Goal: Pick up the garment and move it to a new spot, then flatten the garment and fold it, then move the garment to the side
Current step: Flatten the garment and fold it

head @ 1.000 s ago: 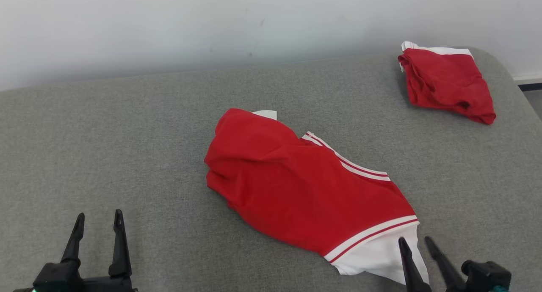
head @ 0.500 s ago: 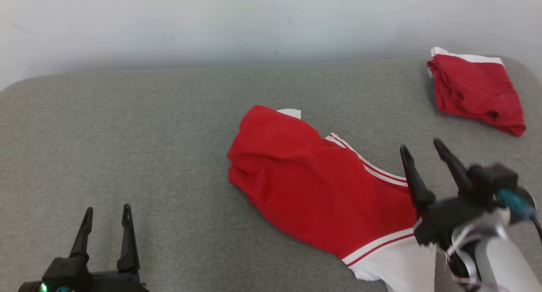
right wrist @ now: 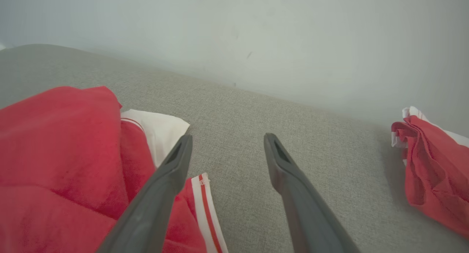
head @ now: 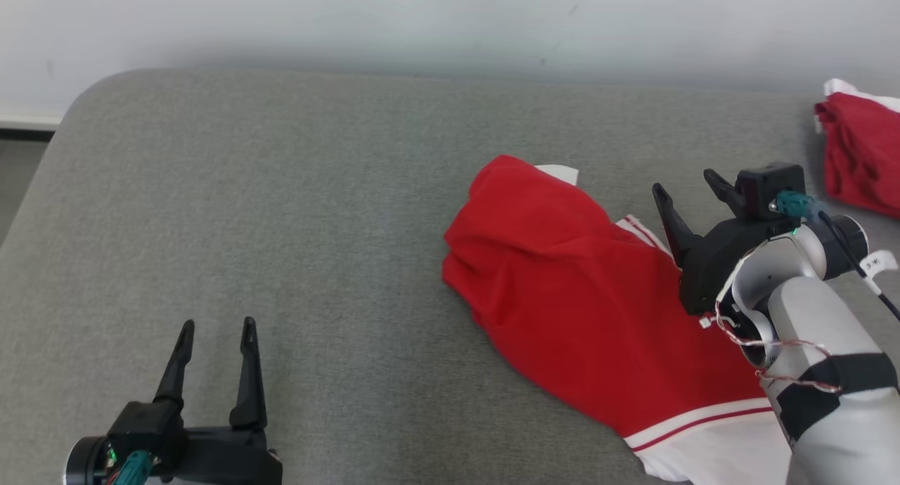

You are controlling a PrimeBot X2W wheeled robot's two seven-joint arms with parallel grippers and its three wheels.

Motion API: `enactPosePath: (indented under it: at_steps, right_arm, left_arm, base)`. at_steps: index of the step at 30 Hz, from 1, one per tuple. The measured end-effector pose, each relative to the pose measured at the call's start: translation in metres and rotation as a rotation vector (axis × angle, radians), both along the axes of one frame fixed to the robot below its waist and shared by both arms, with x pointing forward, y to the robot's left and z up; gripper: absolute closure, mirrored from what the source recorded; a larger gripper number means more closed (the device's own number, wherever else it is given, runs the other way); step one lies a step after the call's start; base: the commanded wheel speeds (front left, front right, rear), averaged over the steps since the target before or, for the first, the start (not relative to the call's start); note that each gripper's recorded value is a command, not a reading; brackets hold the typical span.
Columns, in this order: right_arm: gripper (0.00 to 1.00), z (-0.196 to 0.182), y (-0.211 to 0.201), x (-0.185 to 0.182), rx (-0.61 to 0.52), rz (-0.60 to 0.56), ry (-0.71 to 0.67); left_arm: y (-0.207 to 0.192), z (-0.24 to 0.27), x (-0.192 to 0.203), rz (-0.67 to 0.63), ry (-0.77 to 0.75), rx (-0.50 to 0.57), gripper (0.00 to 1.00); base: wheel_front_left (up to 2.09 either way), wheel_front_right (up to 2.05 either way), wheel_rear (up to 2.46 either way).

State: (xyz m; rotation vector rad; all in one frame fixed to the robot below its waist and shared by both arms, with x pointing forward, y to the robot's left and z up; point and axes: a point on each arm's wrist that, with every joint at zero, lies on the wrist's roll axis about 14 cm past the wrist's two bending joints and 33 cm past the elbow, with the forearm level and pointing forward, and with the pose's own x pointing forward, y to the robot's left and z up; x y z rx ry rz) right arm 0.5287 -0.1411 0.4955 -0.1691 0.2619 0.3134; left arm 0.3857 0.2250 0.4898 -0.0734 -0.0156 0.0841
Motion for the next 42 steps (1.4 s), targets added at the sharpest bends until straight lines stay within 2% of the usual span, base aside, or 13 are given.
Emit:
enactPosePath:
  at_steps: [6,15,16,17,18,21,24,25,28,34,38,42]
  right_arm:
    - [0.0,-0.045,0.016,0.011,-0.076,0.045,0.175]
    - [0.0,-0.093,0.028,0.01,-0.11,0.063,0.399]
    - [0.18,-0.094,0.03,0.011,-0.109,0.067,0.411]
    - [0.88,-0.094,0.033,0.011,-0.101,0.074,0.413]
    - [1.0,-0.094,0.035,0.011,-0.091,0.078,0.413]
    - [1.0,-0.085,0.04,0.014,-0.065,0.093,0.374]
    - [1.0,-0.051,0.033,0.036,-0.013,0.069,0.238]
    - [1.0,-0.051,0.033,0.036,-0.013,0.069,0.238]
    - [1.0,-0.016,0.009,0.056,0.016,0.01,0.111]
    - [1.0,0.016,-0.042,0.074,0.061,-0.131,-0.005]
    - [1.0,0.025,-0.088,0.081,0.044,-0.242,-0.056]
    - [1.0,0.022,-0.099,0.084,0.021,-0.272,-0.068]
  left_arm:
    - [0.008,-0.006,0.002,0.025,0.016,-0.007,0.0]
    - [0.014,-0.014,0.005,0.044,0.036,-0.011,0.0]
    - [0.015,-0.014,0.005,0.045,0.036,-0.011,0.0]
    - [0.015,-0.014,0.005,0.049,0.036,-0.009,0.0]
    - [0.015,-0.014,0.005,0.046,0.036,-0.009,0.0]
    - [0.016,-0.013,0.006,0.049,0.033,-0.007,0.0]
    - [0.017,-0.012,0.006,0.049,0.028,-0.006,0.0]
    - [0.017,-0.012,0.006,0.049,0.028,-0.006,0.0]
    - [0.015,-0.008,0.006,0.046,0.016,-0.008,0.0]
    - [0.015,-0.006,0.001,0.048,0.01,-0.008,0.0]
    - [0.015,-0.006,0.0,0.052,0.01,-0.01,0.0]
    - [0.015,-0.01,-0.001,0.052,0.022,-0.015,0.0]
  base:
    - [0.0,0.0,0.0]
    - [0.0,0.0,0.0]
    - [0.0,0.0,0.0]
    - [0.0,0.0,0.0]
    - [0.0,0.0,0.0]
    - [0.0,0.0,0.0]
    - [0.0,0.0,0.0]
    - [0.0,0.0,0.0]
    - [0.0,0.0,0.0]
    - [0.0,0.0,0.0]
    - [0.0,0.0,0.0]
    - [0.0,0.0,0.0]
